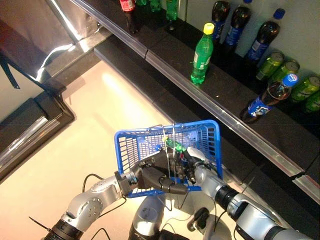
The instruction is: Pick up the drink and place into the basket.
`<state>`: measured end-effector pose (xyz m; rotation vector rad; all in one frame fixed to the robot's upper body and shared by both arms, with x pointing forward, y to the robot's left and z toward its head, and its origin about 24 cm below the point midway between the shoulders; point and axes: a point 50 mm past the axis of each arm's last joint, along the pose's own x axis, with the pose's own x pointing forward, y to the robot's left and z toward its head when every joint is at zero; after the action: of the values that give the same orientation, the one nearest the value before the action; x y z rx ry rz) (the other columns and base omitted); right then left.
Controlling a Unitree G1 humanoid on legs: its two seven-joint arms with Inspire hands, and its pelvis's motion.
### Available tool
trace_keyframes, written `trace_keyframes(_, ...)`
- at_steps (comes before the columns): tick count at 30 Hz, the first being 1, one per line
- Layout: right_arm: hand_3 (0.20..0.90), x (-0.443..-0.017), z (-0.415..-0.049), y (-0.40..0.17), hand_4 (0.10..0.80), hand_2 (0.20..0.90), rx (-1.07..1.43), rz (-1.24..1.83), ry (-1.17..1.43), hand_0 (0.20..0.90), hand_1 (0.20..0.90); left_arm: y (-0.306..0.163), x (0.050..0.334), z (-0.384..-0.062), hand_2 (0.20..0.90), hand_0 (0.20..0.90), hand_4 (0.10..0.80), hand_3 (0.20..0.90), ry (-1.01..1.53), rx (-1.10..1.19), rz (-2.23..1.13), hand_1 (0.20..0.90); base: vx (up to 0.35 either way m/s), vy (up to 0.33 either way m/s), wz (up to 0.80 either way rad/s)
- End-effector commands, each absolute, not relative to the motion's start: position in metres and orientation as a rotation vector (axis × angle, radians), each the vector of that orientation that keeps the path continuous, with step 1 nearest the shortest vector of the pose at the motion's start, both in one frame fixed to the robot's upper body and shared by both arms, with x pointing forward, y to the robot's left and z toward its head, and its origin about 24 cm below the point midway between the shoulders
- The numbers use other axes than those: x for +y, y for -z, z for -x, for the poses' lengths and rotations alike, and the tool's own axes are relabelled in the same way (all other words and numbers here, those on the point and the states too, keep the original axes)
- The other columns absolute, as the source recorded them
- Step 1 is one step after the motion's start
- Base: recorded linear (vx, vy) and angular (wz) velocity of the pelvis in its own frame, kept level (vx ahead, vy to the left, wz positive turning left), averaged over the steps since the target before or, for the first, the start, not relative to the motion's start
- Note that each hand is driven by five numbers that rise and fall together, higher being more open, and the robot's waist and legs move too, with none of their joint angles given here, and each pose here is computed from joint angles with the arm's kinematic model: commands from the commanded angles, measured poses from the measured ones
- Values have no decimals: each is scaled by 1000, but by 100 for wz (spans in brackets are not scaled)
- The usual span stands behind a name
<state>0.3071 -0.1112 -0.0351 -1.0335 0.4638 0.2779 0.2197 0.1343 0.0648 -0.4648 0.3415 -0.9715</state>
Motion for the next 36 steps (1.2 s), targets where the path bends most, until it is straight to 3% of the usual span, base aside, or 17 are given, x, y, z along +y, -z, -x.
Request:
trace_keyframes(1,900,-117,-304,38,800,900,446,1034,-185,900,900,-198,84,-198,300,300,100,200,1500,-412,733,300,48,4,-1)
trace_keyframes(18,900,-205,-272,-45,800,900,103,859,238,900,900,-183,159,-206,300,300,100,200,1126,-552,916,300,0,12,-9)
trace_keyframes(27,900,-211,-242,-103,800,900,-138,462,86,900,900,-153,202,-204,300,300,100,200,764,-547,882,300,36,10,-14)
trace_keyframes(36,900,-196,-214,-144,800,900,-404,-62,-308,900,900,-117,237,-196,300,300,100,200,435,-453,798,300,6,-17,-12)
